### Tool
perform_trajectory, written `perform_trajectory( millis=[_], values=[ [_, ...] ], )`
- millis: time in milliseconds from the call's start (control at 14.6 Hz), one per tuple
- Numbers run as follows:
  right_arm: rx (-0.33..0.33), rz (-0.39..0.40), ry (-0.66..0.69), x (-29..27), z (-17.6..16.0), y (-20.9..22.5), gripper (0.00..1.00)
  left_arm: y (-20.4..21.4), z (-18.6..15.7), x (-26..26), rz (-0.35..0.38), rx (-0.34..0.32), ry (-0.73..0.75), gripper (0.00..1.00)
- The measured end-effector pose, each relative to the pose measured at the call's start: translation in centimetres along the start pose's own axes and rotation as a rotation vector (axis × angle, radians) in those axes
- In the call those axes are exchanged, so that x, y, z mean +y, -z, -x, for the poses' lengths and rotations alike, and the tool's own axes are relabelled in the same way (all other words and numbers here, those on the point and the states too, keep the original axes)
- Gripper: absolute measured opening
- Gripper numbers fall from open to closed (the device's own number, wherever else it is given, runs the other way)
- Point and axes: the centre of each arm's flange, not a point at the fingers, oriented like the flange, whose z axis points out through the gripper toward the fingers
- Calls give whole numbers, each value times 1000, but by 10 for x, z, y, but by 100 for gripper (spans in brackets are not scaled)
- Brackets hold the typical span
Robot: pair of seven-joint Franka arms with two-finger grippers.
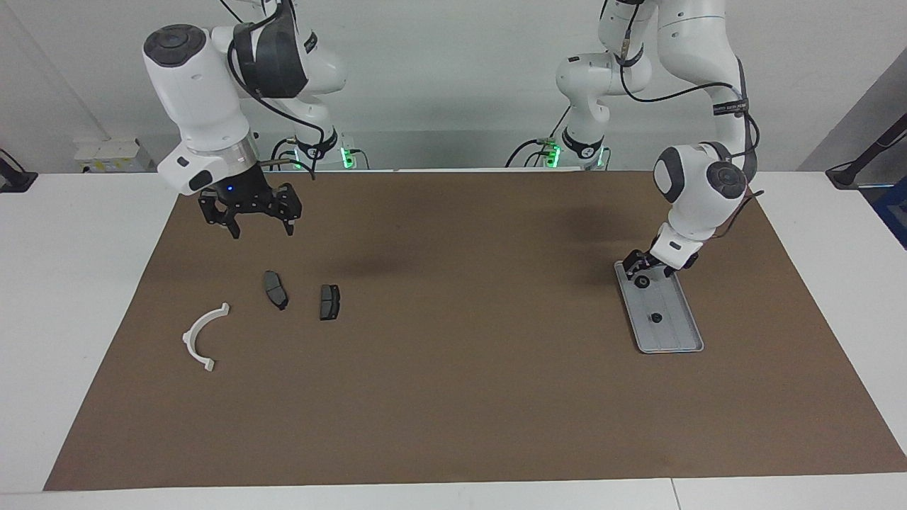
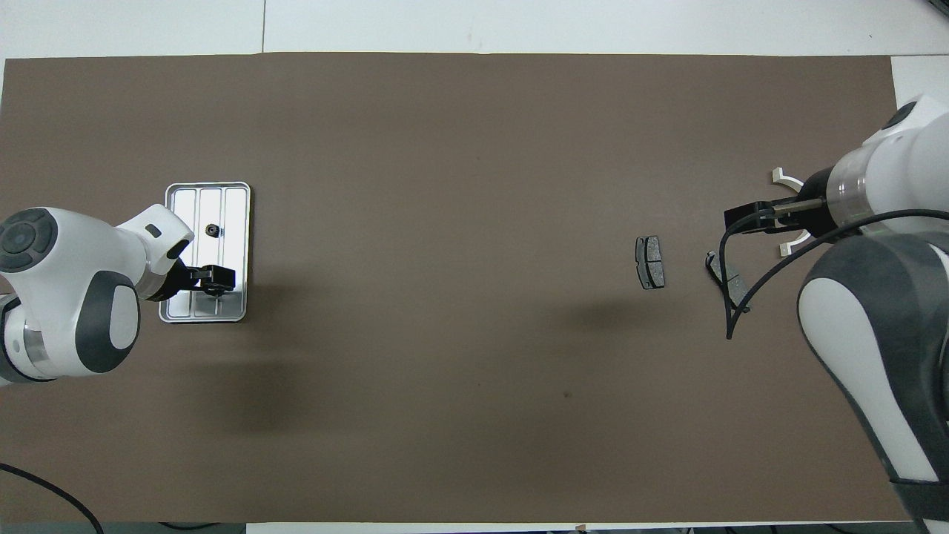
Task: Place bearing gear from tray to pile
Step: 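Carry the bearing to the table center and release it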
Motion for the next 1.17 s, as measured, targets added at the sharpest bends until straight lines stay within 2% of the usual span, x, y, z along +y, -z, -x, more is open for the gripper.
perform_trajectory(
  millis=[686,1029,1098,1167],
  values=[
    [23,-6,-15,-2,-27,-84,100,-8,1,0,0,-8,-4,100],
    [18,-9,-2,-14,-31,-100,100,-12,3,0,0,-13,-4,100],
    [18,-9,-1,-15,-31,-100,100,-13,3,0,0,-11,-4,93],
    [18,-9,-1,-15,-31,-100,100,-14,4,0,0,-7,-4,90]
  ],
)
